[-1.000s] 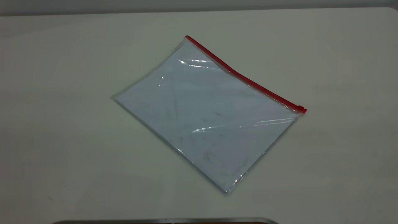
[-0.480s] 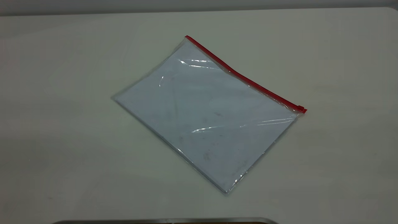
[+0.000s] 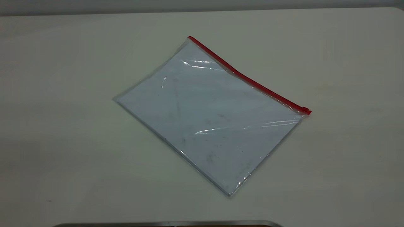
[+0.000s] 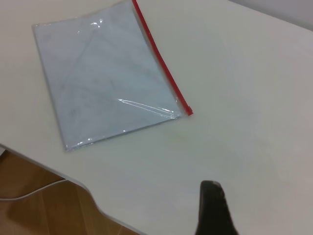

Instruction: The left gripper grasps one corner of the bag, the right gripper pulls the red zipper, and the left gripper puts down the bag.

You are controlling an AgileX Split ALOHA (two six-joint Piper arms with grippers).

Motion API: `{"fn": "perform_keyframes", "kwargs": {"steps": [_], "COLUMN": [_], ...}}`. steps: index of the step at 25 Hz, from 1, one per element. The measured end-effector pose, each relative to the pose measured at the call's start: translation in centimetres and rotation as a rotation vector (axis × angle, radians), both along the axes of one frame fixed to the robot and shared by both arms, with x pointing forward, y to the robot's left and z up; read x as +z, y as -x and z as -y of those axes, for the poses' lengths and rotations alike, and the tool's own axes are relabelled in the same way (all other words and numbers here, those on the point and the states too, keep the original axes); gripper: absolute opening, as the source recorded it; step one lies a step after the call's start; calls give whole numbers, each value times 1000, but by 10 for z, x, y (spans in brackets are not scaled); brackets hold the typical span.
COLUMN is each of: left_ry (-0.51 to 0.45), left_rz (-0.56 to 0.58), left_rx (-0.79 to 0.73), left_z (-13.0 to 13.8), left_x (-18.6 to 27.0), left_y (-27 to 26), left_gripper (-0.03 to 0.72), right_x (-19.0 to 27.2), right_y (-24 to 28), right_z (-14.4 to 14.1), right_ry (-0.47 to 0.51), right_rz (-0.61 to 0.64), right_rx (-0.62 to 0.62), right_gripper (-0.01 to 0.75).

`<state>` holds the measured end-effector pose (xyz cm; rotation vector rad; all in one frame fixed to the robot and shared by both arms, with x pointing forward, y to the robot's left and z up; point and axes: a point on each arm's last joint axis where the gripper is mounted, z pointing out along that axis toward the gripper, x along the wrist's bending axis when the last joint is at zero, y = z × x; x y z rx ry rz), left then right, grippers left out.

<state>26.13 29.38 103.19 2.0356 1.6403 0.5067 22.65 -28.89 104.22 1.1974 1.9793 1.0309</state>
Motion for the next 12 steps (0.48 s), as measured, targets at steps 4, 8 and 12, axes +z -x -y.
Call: {"fn": "perform_keyframes", "kwargs": {"steps": [4, 8, 12], "left_ry": [0, 0, -1], "left_rz": [2, 3, 38], "left_rx": [0, 0, 24], "left_z": [0, 0, -1], "left_x": [0, 0, 1], "left_y": [0, 0, 4], "left_gripper": [589, 589, 589], "right_x": [0, 0, 0], "right_y": [0, 0, 0], "right_z": [0, 0, 0], "right_ry": [0, 0, 0], "right_rz": [0, 0, 0], "right_rx": [0, 0, 0], "right_gripper": [520, 520, 520]}}
